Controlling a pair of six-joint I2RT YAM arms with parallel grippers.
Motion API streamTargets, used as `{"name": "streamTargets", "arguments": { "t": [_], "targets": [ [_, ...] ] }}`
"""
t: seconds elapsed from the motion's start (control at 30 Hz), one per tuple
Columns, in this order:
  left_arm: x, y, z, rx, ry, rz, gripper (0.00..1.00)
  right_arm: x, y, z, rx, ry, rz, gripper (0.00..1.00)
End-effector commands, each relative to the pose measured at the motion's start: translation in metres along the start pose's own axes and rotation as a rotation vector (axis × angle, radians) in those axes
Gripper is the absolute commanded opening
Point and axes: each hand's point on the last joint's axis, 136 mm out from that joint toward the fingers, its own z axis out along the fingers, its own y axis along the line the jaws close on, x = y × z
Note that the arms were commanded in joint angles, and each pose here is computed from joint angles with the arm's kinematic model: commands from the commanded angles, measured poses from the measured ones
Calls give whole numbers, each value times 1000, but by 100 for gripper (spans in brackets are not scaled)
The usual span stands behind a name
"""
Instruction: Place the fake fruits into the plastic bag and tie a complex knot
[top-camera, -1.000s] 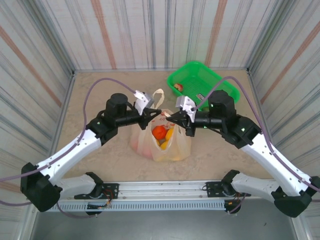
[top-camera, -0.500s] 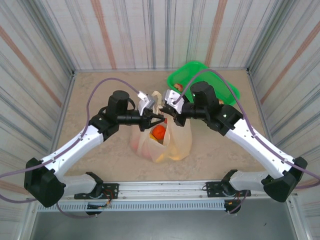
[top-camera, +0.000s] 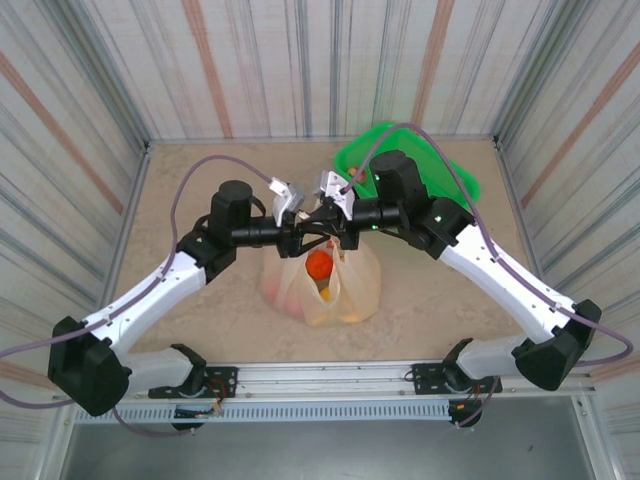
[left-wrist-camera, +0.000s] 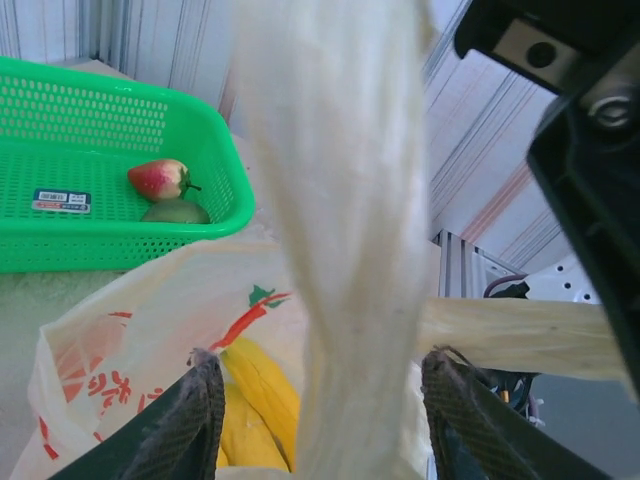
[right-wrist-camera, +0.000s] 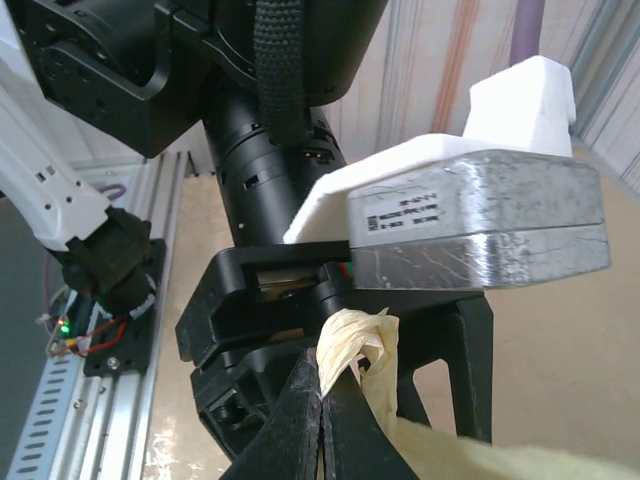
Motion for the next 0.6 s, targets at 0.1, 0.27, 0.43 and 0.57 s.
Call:
{"name": "streamTargets", "arguments": {
  "t": [0.1,0.27,0.43,0.57],
  "targets": [
    [-8,-22,-9,91,-38,84,56,1,-3,0,-16,-20,44,0],
    [-3,-26,-4,144,-6,76,56,7,-8,-3,-9,-14,19,0],
    [-6,-24,-2,147,-31,75,59,3,-8,-5,-20,-39,34,0],
    [-15,-15,2,112,-83,30,64,-2,0,6,-45,-76,73,0]
  ]
}}
